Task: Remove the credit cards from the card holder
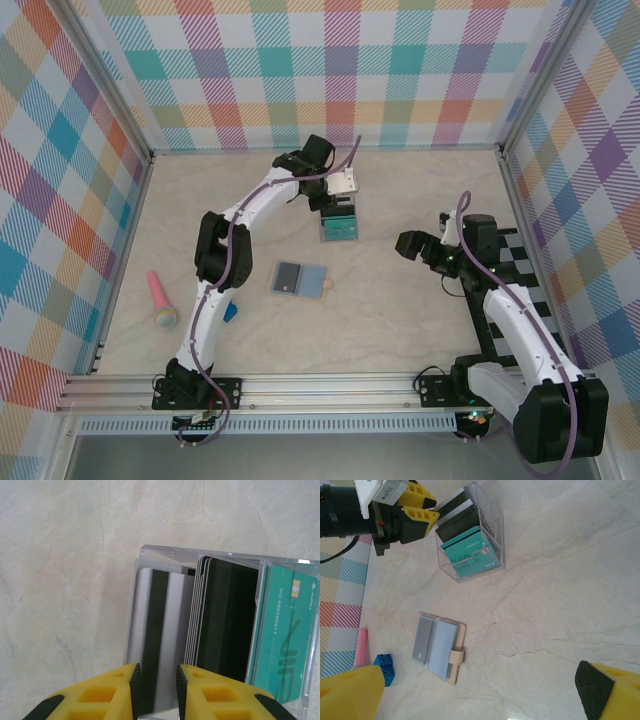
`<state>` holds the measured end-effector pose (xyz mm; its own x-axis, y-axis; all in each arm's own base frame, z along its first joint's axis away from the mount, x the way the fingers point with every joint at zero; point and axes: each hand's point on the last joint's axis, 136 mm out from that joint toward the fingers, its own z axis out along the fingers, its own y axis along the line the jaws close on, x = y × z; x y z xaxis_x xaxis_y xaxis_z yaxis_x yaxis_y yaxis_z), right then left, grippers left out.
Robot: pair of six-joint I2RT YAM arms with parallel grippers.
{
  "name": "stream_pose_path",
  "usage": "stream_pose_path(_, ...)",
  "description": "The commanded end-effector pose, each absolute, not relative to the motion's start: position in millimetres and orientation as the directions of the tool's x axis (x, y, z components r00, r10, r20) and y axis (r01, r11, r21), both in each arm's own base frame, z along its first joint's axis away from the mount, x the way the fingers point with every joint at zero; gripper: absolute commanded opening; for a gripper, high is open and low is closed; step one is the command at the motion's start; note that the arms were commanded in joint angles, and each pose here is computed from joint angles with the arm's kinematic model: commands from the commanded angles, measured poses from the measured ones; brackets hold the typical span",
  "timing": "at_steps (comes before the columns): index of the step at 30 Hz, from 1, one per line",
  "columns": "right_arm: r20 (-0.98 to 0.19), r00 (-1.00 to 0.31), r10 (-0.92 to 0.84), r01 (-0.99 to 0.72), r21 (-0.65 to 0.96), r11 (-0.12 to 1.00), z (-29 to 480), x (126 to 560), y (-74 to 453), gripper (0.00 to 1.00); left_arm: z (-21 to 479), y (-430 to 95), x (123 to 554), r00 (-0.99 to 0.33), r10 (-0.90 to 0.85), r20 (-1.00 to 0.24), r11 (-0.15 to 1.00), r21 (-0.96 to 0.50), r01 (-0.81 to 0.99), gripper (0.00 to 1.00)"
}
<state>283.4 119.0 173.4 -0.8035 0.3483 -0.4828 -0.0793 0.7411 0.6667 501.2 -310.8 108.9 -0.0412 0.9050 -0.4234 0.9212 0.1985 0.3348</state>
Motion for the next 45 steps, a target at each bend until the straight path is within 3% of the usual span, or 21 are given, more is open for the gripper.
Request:
stream_pose_path(1, -0.472, -0.808, 0.351, -0.084, 0.683, 0.726, 174.0, 283.3, 121.5, 1.00, 130.2, -318.4, 509.7, -0.030, 0.886, -0.462, 0.225, 0.375, 0.899, 0.28)
stream_pose_path(8, -0.462, -0.815, 0.350, -0.073, 0.681, 0.728, 170.6, 282.0, 121.0, 1.00, 164.8, -322.8, 515.4, -0.076, 0.828, -0.556, 0.328, 0.370, 0.869, 0.32)
stream_pose_path(14, -0.447, -0.827, 0.341, -0.077, 0.691, 0.719, 170.2, 280.7, 124.3, 1.00, 214.9, -311.6, 515.2, -0.211, 0.679, -0.703, 0.542, 0.286, 0.790, 0.40)
stream_pose_path(21, -0.446, -0.845, 0.295, -0.094, 0.667, 0.739, 166.5, 280.2, 139.4, 0.98, 252.5, -274.0, 478.9, -0.337, 0.426, -0.840, 0.753, 0.123, 0.646, 0.49)
stream_pose_path(24, -0.445, -0.859, 0.252, -0.111, 0.643, 0.757, 163.1, 281.3, 155.9, 0.96, 257.9, -250.6, 461.0, -0.381, 0.312, -0.870, 0.829, 0.053, 0.556, 0.59)
stream_pose_path(33, -0.417, -0.907, 0.060, -0.196, 0.544, 0.816, 141.3, 279.9, 243.6, 0.84, 213.6, -157.6, 408.6, -0.620, -0.026, -0.784, 0.968, -0.173, 0.179, 0.78)
stream_pose_path(37, -0.375, -0.926, -0.041, -0.233, 0.483, 0.844, 120.5, 272.7, 291.0, 0.75, 181.5, -115.8, 374.4, -0.685, -0.158, -0.711, 0.983, -0.177, -0.042, 0.84)
stream_pose_path(45, -0.334, -0.919, -0.211, -0.323, 0.327, 0.888, 80.3, 258.4, 361.8, 0.72, 158.5, -71.2, 325.2, -0.704, -0.268, -0.658, 0.963, -0.153, -0.223, 0.98)
